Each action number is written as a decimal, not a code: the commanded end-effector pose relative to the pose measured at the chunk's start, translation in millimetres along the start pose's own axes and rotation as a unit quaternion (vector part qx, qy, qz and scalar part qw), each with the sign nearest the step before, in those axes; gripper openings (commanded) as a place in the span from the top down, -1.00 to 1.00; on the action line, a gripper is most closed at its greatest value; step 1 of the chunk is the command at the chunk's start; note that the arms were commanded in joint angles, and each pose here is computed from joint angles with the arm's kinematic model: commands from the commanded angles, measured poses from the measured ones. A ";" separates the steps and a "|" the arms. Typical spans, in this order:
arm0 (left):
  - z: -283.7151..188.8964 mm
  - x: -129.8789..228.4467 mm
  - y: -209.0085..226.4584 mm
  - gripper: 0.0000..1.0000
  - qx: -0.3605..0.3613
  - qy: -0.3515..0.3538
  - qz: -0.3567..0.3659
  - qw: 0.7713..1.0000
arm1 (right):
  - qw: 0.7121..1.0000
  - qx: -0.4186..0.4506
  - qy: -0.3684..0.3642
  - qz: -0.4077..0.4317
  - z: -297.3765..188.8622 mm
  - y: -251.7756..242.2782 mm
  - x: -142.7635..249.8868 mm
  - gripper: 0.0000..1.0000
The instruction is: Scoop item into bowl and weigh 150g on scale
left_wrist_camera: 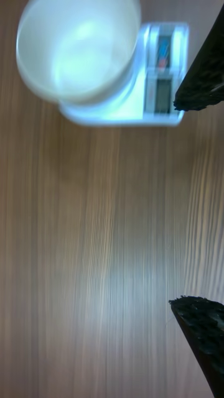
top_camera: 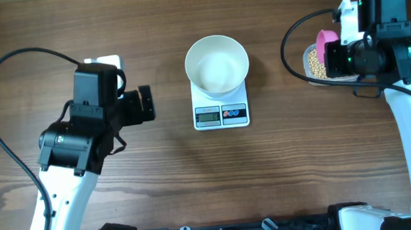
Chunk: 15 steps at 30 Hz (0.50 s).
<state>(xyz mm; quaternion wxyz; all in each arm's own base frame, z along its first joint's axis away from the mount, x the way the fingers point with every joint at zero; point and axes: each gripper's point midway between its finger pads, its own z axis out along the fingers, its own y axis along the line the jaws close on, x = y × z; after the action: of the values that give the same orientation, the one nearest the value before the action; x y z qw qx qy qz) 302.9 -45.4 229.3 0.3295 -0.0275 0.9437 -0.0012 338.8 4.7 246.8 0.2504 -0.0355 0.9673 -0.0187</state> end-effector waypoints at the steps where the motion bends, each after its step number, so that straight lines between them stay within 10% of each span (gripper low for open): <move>1: 8.2 -5.5 26.2 -1.00 -0.086 -0.003 0.014 0.996 | 0.999 -0.007 0.018 -0.039 0.1 1.6 7.2 0.92; 15: 15.8 -2.7 24.9 -1.00 -0.087 0.009 0.014 0.996 | 0.998 -0.005 0.001 -0.055 0.3 1.1 -1.3 0.92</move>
<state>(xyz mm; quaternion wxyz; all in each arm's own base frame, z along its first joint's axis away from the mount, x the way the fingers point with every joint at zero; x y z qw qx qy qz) 312.2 -22.5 215.7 0.3143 -0.0450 0.9453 0.0751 332.2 4.5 243.2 0.2344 -0.0775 0.9686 -0.0287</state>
